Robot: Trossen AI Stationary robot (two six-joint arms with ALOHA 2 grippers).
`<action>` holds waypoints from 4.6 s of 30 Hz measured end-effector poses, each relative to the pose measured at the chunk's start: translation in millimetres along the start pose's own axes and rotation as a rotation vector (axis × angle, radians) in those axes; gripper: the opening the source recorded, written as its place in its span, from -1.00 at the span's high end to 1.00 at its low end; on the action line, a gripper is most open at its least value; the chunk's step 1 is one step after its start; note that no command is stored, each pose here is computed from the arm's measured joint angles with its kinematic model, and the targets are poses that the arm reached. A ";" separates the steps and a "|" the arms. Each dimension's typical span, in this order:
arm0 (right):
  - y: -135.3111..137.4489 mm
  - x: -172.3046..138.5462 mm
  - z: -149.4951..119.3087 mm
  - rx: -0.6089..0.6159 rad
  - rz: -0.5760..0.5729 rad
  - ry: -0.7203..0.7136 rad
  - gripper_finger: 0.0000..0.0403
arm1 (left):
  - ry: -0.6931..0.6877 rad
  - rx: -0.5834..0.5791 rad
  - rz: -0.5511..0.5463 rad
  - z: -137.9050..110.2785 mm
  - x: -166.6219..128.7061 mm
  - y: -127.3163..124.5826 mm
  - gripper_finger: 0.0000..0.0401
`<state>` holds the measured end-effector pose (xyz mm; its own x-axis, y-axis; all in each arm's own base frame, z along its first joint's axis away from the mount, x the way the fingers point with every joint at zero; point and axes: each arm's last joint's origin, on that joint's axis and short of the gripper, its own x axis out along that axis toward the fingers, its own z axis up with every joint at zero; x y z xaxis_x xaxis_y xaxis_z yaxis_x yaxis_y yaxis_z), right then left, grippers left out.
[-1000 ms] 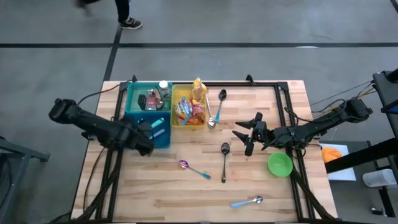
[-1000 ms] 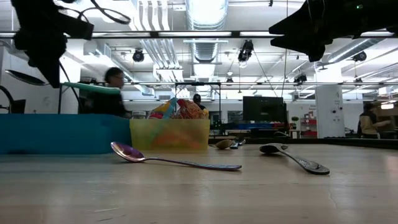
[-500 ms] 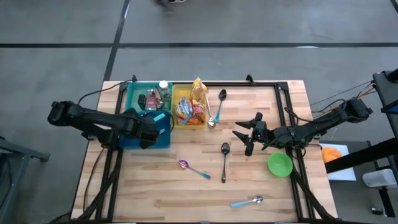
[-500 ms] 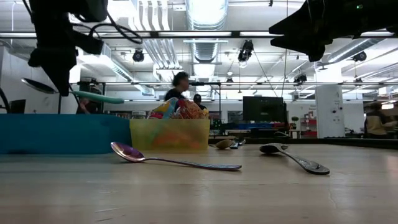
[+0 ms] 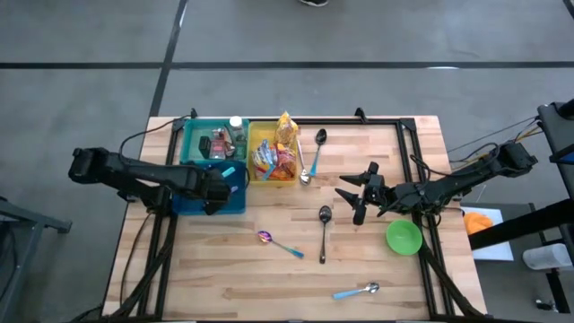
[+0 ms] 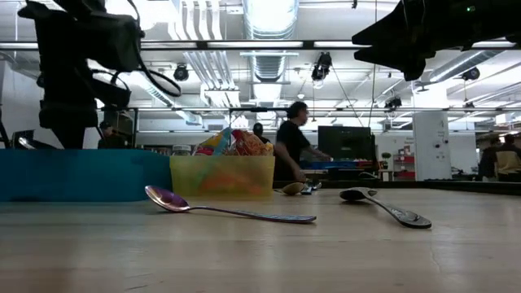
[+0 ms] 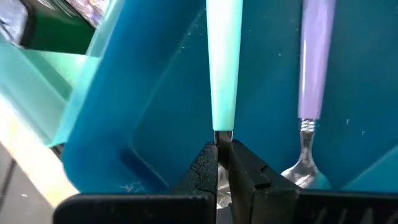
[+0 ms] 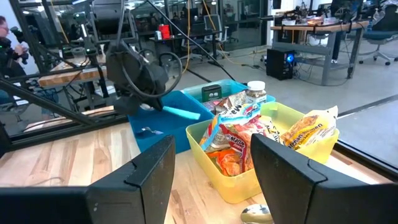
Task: Pick & Place Food Item
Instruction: Put the light green spoon into the blue bin, then put the blue green spoon into the blue bin
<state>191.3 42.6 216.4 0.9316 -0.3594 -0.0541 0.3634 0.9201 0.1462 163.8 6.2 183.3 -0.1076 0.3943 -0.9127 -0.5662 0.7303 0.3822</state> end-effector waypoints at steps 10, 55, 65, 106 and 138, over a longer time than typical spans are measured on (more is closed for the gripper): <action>0.0 0.0 0.0 0.000 0.000 0.000 -0.02 | -0.030 -0.107 -0.029 -3.5 15.9 -5.2 0.94; 0.0 0.0 0.0 0.000 0.000 0.000 -0.02 | -0.019 -0.126 -0.090 13.3 -21.1 -0.9 0.07; 0.0 -0.1 0.0 0.000 0.000 0.000 -0.02 | -0.202 -0.018 -0.234 26.3 -66.7 -16.2 0.07; 0.0 -0.1 0.0 0.000 0.000 0.000 -0.02 | -0.772 0.603 -0.523 52.9 -79.6 -138.1 0.07; 0.0 -0.1 0.1 0.000 0.000 0.000 -0.02 | -0.615 0.760 -0.530 50.5 -46.4 -157.9 0.07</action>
<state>191.2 42.6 216.5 0.9318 -0.3590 -0.0538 0.3630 0.9202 0.1465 299.5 -99.2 172.6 0.5424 -0.0133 -0.8400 0.2501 0.9571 0.1463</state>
